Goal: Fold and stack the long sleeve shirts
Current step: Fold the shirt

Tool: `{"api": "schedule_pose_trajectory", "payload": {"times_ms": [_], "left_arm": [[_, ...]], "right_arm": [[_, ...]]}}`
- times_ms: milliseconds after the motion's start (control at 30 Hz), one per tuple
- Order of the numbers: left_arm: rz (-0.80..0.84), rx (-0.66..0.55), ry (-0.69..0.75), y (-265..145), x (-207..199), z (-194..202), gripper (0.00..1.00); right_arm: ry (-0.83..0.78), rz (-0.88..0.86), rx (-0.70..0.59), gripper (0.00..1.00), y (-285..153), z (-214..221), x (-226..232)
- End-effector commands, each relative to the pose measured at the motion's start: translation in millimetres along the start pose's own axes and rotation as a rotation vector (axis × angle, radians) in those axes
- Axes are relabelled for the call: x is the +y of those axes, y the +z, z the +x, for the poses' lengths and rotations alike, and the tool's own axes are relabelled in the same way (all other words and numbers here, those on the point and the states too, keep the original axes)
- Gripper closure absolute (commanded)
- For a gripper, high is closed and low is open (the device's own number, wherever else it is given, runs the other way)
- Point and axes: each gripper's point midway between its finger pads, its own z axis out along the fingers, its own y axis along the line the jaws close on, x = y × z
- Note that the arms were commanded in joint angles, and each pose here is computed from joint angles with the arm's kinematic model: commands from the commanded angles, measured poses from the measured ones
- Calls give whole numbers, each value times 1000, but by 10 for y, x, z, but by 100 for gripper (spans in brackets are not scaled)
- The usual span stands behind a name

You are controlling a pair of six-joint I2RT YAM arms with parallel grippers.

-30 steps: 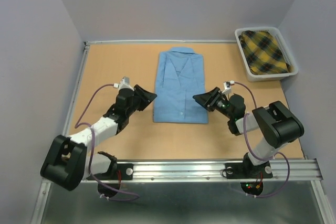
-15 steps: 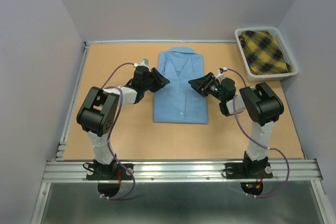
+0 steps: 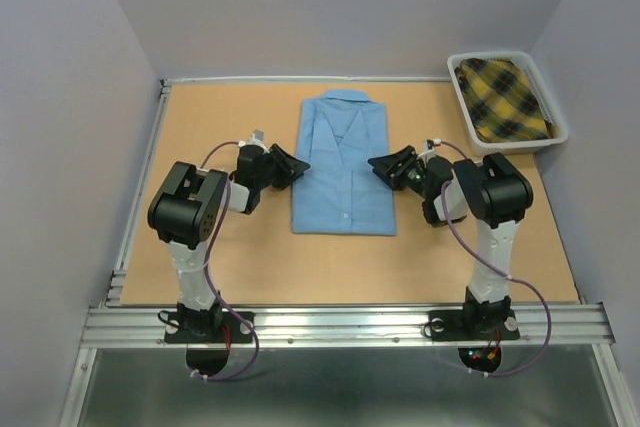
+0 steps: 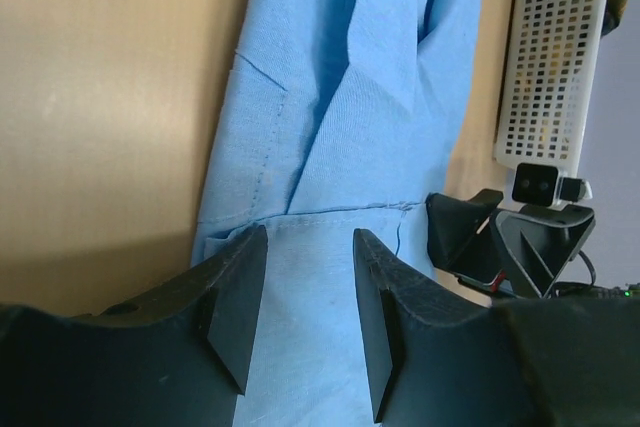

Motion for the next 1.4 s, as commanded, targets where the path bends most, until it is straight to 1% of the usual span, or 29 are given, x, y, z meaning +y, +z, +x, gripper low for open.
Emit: {"api": "schedule_pose_trajectory", "payload": {"times_ms": [0,67,133,200,233,333,367,400,433,467,500,533,567,600,633,700,767,800,833,867,900,967,1000,1133,1233,1367], "left_arm": [[10,-49,-12,-126,10,-170,48],[2,-60,10,-178,-40,-235,48],[6,-102,41,-270,-197,-388,47],[-5,-126,64,-399,-299,-454,46],[-36,-127,57,-447,-250,-440,46],[-40,-143,87,-625,-380,-445,44],[-62,-136,100,-722,-395,-409,44],[-92,-137,133,-755,-368,-362,43],[-109,-138,152,-801,-375,-334,43],[-135,-129,170,-894,-382,-272,43],[-172,-140,204,-939,-326,-250,43],[-196,-112,229,-980,-310,-110,43],[-208,-108,249,-1014,-305,-52,43],[-206,-123,270,-1083,-359,-39,43],[-218,-83,296,-1116,-344,138,43],[-206,-71,316,-1186,-429,286,44],[-204,-63,305,-1202,-459,438,46],[-175,-33,317,-1190,-560,598,46],[-169,-19,318,-1174,-589,659,46],[-167,4,330,-1134,-604,753,46],[-163,-4,339,-1100,-668,735,46],[-174,-8,343,-1051,-671,715,47],[-188,-35,347,-1011,-678,658,49],[-199,-82,366,-900,-657,547,53],[-226,-30,359,-808,-496,650,54],[-260,32,334,-764,-245,825,54]], "right_arm": [[-28,91,-39,40,-214,-91,-233],[-44,81,-48,40,-284,-132,-161],[-76,52,-65,40,-340,-223,3],[-100,77,-53,40,-401,-219,-2],[-131,62,-57,40,-431,-254,135],[-199,104,-42,40,-547,-259,210],[-223,112,-40,40,-584,-267,249],[-266,163,-12,40,-647,-249,230],[-275,217,19,40,-677,-196,101],[-316,215,11,40,-734,-242,230],[-344,280,38,40,-819,-201,117],[-379,273,27,40,-880,-237,247],[-399,294,34,40,-931,-242,252],[-436,355,64,40,-1016,-204,183],[-461,370,72,40,-1064,-196,191],[-521,388,90,41,-1197,-138,264],[-564,423,89,45,-1279,-115,255],[-596,442,107,48,-1329,-58,251],[-615,446,120,50,-1341,-21,260],[-649,451,164,51,-1351,99,259],[-676,463,158,56,-1345,107,270],[-715,474,193,59,-1353,220,275],[-752,464,217,61,-1319,311,317],[-792,453,256,66,-1249,452,355],[-818,442,271,67,-1175,520,405],[-859,450,348,68,-1092,718,303]]}}
